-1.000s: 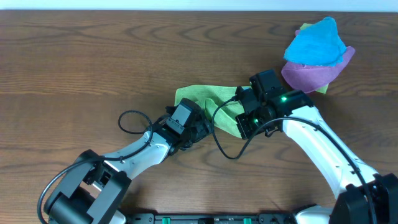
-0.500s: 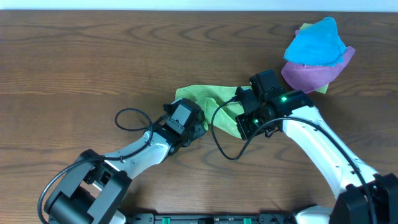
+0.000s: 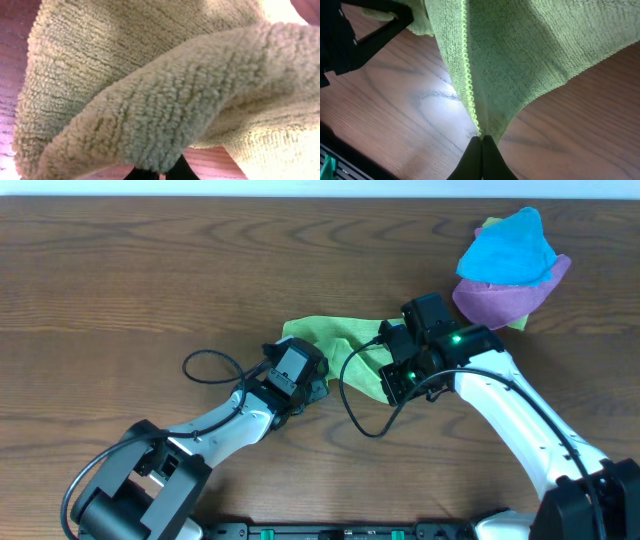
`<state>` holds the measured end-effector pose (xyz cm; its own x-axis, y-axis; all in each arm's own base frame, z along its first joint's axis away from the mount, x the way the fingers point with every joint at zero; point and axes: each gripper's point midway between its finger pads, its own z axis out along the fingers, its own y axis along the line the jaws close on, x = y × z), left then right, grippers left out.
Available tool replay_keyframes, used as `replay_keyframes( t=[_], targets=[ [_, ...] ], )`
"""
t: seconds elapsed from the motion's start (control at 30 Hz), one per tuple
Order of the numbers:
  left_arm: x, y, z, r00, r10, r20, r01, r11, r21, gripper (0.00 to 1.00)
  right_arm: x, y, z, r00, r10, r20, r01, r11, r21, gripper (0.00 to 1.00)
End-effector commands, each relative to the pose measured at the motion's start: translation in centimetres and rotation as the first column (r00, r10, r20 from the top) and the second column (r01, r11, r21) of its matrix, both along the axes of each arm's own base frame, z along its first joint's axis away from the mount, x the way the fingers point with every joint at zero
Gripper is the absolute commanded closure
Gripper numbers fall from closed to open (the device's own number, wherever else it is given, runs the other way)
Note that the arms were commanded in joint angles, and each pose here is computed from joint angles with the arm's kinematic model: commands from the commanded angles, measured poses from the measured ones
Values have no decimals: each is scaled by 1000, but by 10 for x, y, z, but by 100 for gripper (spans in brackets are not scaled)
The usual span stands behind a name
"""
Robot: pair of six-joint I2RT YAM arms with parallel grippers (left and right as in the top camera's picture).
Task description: Fold the cloth
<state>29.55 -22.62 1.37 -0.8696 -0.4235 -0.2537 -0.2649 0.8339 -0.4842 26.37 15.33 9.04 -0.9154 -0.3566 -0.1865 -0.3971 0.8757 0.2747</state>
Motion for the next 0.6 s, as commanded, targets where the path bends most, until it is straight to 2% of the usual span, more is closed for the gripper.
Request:
replay_keyframes(
  t=[0.0, 0.17, 0.33, 0.47, 0.57],
  targets=[
    [7, 1, 1, 999, -23, 26, 23, 999, 33, 94, -1, 1, 3, 1000, -17, -4, 17, 1000, 14, 99],
    [7, 0, 14, 993, -111, 41, 111, 994, -5, 94, -1, 1, 3, 1000, -16, -4, 16, 1000, 13, 99],
    [5, 16, 45, 984, -167, 53, 169, 985, -33, 94, -6, -3, 1, 1000, 4, -17, -4, 1000, -9, 99],
    [-9, 32, 66, 976, -213, 31, 214, 976, -30, 94, -18, -12, -2, 998, 24, -60, -28, 998, -55, 99],
    [-30, 38, 73, 964, -265, -14, 264, 963, -52, 94, -29, -16, -3, 994, 26, -104, -33, 997, -70, 99]
  ],
)
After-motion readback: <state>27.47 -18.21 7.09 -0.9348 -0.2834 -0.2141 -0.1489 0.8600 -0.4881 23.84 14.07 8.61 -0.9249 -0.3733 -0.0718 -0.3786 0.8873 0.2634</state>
